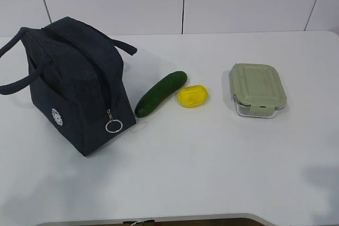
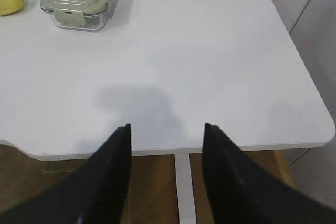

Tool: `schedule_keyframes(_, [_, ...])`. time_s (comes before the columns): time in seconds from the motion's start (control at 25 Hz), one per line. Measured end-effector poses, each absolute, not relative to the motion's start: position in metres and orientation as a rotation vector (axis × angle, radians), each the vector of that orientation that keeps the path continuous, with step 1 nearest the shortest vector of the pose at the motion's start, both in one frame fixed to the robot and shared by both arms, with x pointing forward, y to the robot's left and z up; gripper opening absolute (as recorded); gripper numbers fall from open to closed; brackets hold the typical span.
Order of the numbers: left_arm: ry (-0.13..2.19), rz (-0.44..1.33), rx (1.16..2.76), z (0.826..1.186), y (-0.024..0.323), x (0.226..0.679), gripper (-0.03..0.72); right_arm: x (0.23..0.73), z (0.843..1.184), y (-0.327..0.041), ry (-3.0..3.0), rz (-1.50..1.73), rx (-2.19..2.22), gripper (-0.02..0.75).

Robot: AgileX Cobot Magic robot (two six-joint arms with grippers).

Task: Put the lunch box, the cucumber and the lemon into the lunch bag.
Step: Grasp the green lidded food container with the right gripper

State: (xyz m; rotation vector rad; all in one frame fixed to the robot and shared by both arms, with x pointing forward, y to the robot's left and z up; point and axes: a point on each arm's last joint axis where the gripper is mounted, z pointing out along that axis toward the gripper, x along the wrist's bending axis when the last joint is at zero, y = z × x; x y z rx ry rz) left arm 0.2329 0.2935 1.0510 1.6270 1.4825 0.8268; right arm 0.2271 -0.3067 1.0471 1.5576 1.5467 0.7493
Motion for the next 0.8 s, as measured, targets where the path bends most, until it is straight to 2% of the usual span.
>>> schedule_keyframes(0.8, [1.482, 0.826, 1.627, 1.0510, 0.2935, 0.2329, 0.242, 0.2271, 1.0471, -0.3067, 1.547, 0.749, 1.558, 0.365])
